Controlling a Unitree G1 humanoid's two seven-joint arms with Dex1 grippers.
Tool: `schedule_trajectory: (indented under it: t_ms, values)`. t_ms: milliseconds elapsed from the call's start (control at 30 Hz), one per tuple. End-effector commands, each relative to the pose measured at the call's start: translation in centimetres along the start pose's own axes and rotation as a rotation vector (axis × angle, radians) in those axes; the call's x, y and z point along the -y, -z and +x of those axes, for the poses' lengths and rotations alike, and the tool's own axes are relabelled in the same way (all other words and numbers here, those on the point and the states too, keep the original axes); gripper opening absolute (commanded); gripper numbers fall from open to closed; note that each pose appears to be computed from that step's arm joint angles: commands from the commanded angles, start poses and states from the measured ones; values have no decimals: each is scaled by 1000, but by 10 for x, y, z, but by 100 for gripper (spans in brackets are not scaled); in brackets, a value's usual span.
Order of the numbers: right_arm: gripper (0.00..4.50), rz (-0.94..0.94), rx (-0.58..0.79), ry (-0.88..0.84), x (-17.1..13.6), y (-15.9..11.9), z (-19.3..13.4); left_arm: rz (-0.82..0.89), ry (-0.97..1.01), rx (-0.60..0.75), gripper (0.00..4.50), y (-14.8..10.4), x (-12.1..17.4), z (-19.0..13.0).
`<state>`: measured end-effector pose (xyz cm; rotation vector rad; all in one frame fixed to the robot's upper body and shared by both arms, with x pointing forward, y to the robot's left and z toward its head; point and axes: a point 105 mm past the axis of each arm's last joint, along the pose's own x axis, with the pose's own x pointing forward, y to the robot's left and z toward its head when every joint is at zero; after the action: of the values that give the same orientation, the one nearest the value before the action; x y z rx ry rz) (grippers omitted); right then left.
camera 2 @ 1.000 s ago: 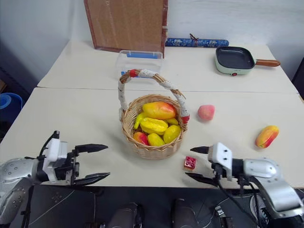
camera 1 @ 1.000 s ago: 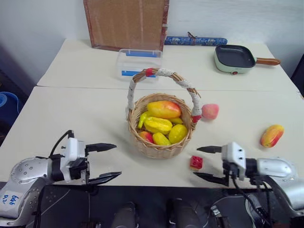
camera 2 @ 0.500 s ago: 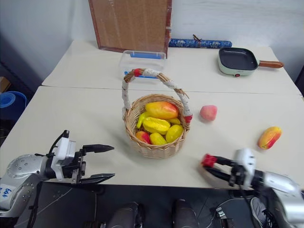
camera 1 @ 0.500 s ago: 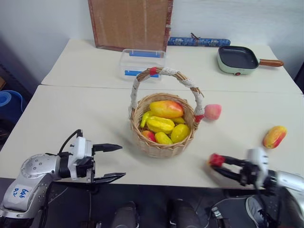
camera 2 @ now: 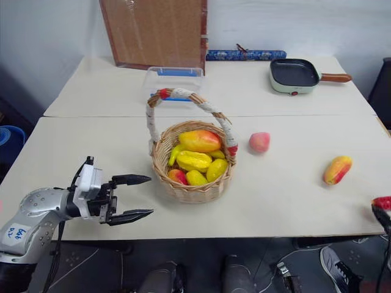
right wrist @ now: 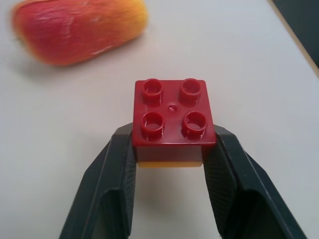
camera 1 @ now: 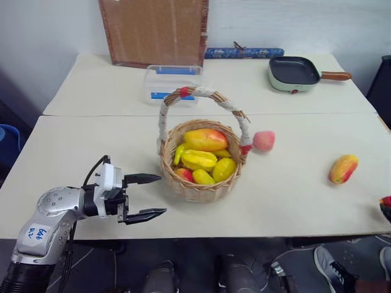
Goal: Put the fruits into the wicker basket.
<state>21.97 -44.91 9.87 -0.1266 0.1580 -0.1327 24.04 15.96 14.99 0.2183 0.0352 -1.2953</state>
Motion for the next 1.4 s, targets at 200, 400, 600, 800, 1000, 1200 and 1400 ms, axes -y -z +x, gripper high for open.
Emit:
schedule_trajectory:
  t_ms: [200,400,600,800,1000,1200,1400]
  values:
    - [381,47,-68,94,8,-8,35,51,-22,-7,450,-12,0,-9]
    - [449,-165,248,-39,0,-103,11,49,-98,6,450,-12,-8,-23]
    - [449,-344,352,-387,-68,-159,9,37,-122,12,450,-7,-10,-24]
    - [449,-349,212,-734,-152,-155,43,32,-142,40,450,-9,-12,-21]
    - [449,-341,154,-730,-202,-159,104,35,-181,68,450,-17,-17,-23]
    - [449,-219,79,-748,-239,-155,139,31,-196,78,450,-18,-16,-22]
    - [431,-181,-77,-744,-244,-128,156,37,-195,78,450,-21,-18,-22]
